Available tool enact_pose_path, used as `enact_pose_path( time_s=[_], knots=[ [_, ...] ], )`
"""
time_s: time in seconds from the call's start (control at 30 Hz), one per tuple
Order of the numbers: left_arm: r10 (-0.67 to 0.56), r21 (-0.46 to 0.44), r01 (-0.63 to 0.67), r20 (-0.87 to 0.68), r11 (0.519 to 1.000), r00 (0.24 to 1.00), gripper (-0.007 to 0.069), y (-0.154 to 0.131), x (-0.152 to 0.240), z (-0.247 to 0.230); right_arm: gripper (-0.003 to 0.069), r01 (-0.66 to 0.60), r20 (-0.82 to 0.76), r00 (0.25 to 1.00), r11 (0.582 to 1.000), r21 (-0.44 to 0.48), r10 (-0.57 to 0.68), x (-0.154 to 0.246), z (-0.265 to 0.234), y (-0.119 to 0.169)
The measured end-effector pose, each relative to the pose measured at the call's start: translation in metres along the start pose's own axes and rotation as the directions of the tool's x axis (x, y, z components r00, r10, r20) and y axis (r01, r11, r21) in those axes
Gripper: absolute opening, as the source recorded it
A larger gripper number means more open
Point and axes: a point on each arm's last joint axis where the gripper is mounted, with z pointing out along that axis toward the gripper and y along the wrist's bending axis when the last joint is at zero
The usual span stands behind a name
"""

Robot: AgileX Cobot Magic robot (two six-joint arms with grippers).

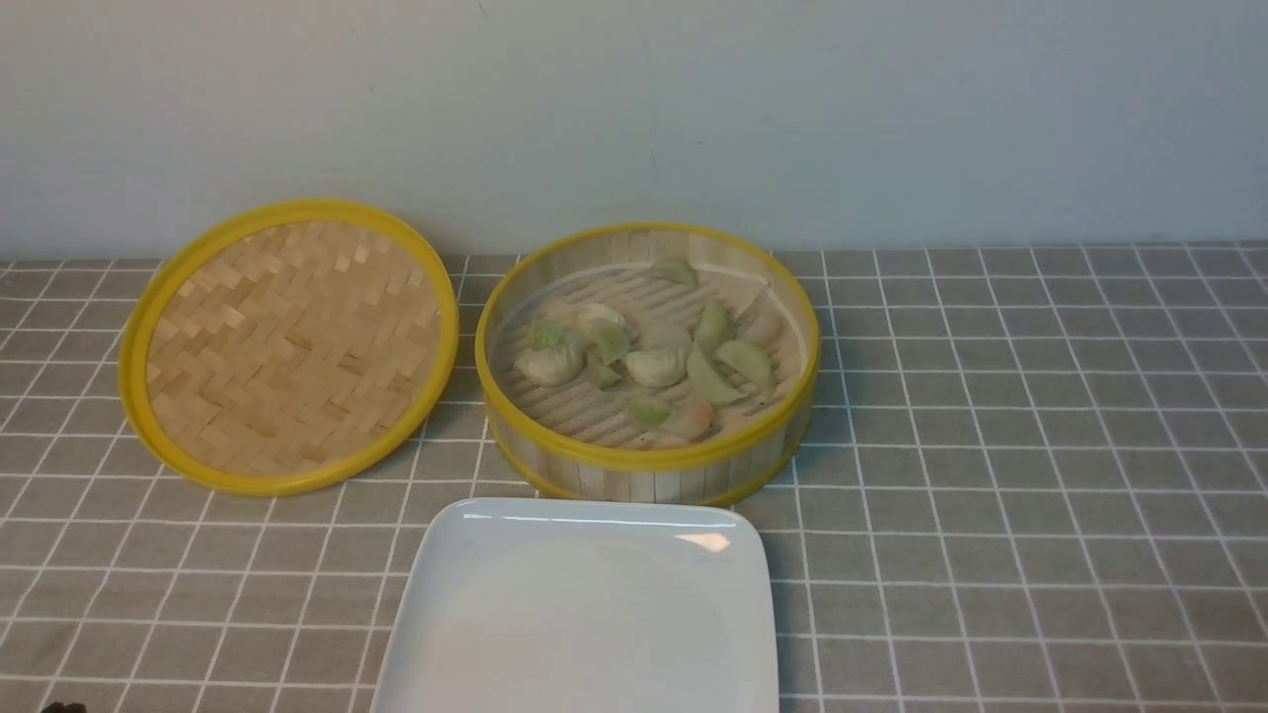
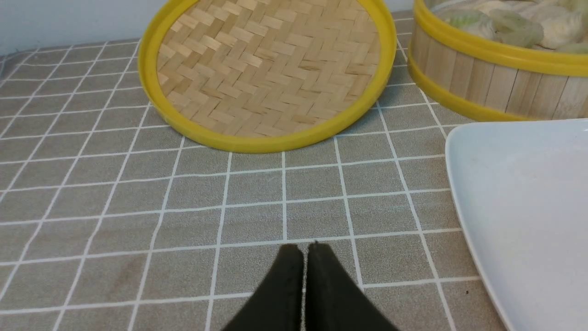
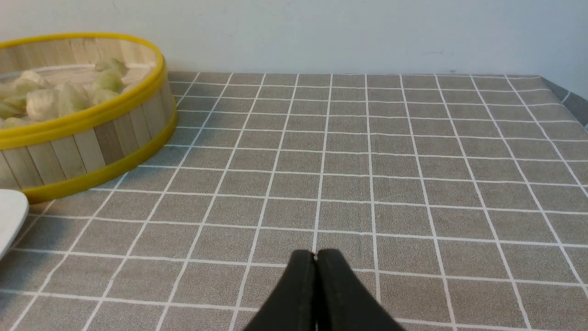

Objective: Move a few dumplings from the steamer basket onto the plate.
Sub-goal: Use the left arm to grab a dumpling from the steamer

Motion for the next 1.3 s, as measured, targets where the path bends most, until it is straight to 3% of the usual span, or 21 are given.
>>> enact_pose_path(
  time_s=[0.17, 0.2, 0.37, 0.43, 0.6, 0.73, 0.9, 1.03, 1.1, 1.13, 1.17, 1.2, 1.3],
  knots=[
    [-0.199, 0.051, 0.195, 0.068, 0.979, 0.978, -0.0005, -0.003, -0.007, 0.0, -0.0015, 0.0, 0.0, 1.0, 1.0, 0.0, 0.0, 0.0, 0.0, 0.0],
    [-0.289, 0.08, 0.281, 0.103, 0.956, 0.952, -0.0005, -0.004, -0.011, -0.001, -0.0015, 0.0, 0.0, 1.0, 1.0, 0.0, 0.0, 0.0, 0.0, 0.0],
    [-0.449, 0.143, 0.427, 0.216, 0.893, 0.867, -0.0005, -0.003, -0.023, -0.003, -0.0015, 0.0, 0.0, 1.0, 1.0, 0.0, 0.0, 0.0, 0.0, 0.0],
    [-0.532, 0.181, 0.501, 0.289, 0.846, 0.796, -0.0005, 0.0, -0.031, -0.005, -0.0015, 0.0, 0.0, 1.0, 1.0, 0.0, 0.0, 0.0, 0.0, 0.0],
    [-0.603, 0.242, 0.572, 0.515, 0.784, 0.609, -0.0005, 0.013, -0.05, -0.016, -0.0015, 0.0, 0.0, 1.0, 1.0, 0.0, 0.0, 0.0, 0.0, 0.0],
    [-0.615, 0.293, 0.56, 0.555, 0.775, 0.56, -0.0005, 0.013, -0.08, -0.031, -0.0015, -0.014, 0.007, 1.0, 1.0, -0.004, 0.014, 0.0, 0.0, 0.0],
    [-0.594, 0.286, 0.522, 0.34, 0.804, 0.729, -0.0005, -0.004, -0.147, -0.033, -0.0015, -0.18, 0.101, 0.977, 0.981, -0.073, 0.187, -0.007, 0.0, 0.003],
    [-0.386, 0.227, 0.383, -0.034, 0.895, 0.922, -0.0005, -0.021, -0.197, -0.001, -0.0015, -0.4, 0.192, 0.889, 0.909, -0.116, 0.415, -0.018, -0.001, 0.002],
    [-0.263, 0.237, 0.306, -0.195, 0.922, 0.945, -0.0005, -0.027, -0.21, 0.018, -0.0015, -0.495, 0.206, 0.832, 0.857, -0.145, 0.515, -0.02, -0.002, 0.002],
    [-0.25, 0.24, 0.298, -0.211, 0.924, 0.945, -0.0005, -0.027, -0.212, 0.021, -0.0015, -0.504, 0.205, 0.826, 0.851, -0.148, 0.525, -0.02, -0.002, 0.002],
    [-0.163, 0.263, 0.251, -0.316, 0.931, 0.935, -0.0005, -0.03, -0.218, 0.038, -0.0015, -0.574, 0.203, 0.775, 0.801, -0.17, 0.599, -0.021, -0.002, 0.001],
    [-0.105, 0.282, 0.232, -0.403, 0.931, 0.909, -0.0005, -0.032, -0.219, 0.053, -0.0015, -0.603, 0.201, 0.751, 0.778, -0.179, 0.628, -0.022, -0.002, 0.001],
    [-0.016, 0.318, 0.21, -0.517, 0.925, 0.856, -0.0005, -0.035, -0.22, 0.08, -0.0015, -0.632, 0.2, 0.725, 0.752, -0.189, 0.66, -0.022, -0.002, 0.001]
  ],
)
